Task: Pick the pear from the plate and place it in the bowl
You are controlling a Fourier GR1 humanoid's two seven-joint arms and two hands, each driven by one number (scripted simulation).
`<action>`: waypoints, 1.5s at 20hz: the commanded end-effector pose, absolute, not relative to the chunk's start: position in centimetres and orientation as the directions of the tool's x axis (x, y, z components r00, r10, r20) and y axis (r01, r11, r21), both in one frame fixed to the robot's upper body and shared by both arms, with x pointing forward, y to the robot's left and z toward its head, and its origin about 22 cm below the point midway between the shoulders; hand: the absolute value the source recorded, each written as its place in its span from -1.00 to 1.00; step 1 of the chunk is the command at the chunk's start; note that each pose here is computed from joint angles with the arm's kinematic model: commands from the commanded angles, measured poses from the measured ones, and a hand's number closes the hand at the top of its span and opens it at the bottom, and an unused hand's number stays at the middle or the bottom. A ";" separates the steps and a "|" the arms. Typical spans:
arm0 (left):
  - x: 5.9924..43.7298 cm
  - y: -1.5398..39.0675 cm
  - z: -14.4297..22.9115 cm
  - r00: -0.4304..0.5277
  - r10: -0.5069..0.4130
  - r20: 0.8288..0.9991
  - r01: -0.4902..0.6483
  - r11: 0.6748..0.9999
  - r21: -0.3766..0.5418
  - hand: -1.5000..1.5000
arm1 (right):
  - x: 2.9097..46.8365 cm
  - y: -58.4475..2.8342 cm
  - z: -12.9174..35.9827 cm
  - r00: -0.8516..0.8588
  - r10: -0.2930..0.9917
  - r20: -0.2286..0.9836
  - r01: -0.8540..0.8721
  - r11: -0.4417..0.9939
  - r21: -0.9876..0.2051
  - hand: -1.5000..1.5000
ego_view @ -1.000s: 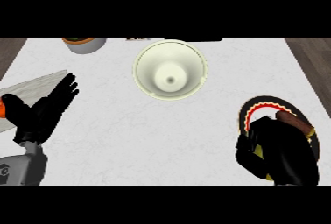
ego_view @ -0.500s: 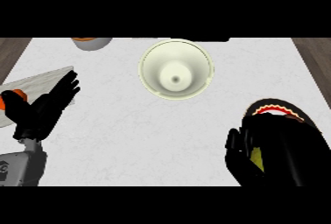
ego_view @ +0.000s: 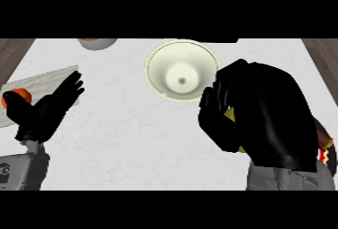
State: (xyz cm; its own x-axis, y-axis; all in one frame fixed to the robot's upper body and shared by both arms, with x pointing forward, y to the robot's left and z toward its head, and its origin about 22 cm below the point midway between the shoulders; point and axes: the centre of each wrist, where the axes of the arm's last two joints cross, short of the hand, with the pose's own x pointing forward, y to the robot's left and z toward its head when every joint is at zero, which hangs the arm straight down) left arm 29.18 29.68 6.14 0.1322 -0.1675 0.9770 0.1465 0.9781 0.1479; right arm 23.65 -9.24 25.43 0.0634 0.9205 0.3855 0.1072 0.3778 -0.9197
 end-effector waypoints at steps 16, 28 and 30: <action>29.6 29.1 7.6 0.113 -0.167 0.979 0.152 0.977 0.149 0.00 | 39.0 -4.7 23.8 0.309 0.859 0.407 0.174 0.370 -0.913 1.00; 29.6 28.1 5.9 0.092 -0.170 0.981 0.191 0.970 0.150 0.00 | 45.3 -9.2 16.2 0.277 0.797 0.537 0.123 0.525 -0.842 1.00; 30.6 27.1 7.0 0.099 -0.167 0.981 0.193 0.970 0.146 0.00 | 45.7 -9.3 15.2 0.287 0.792 0.539 0.114 0.531 -0.840 1.00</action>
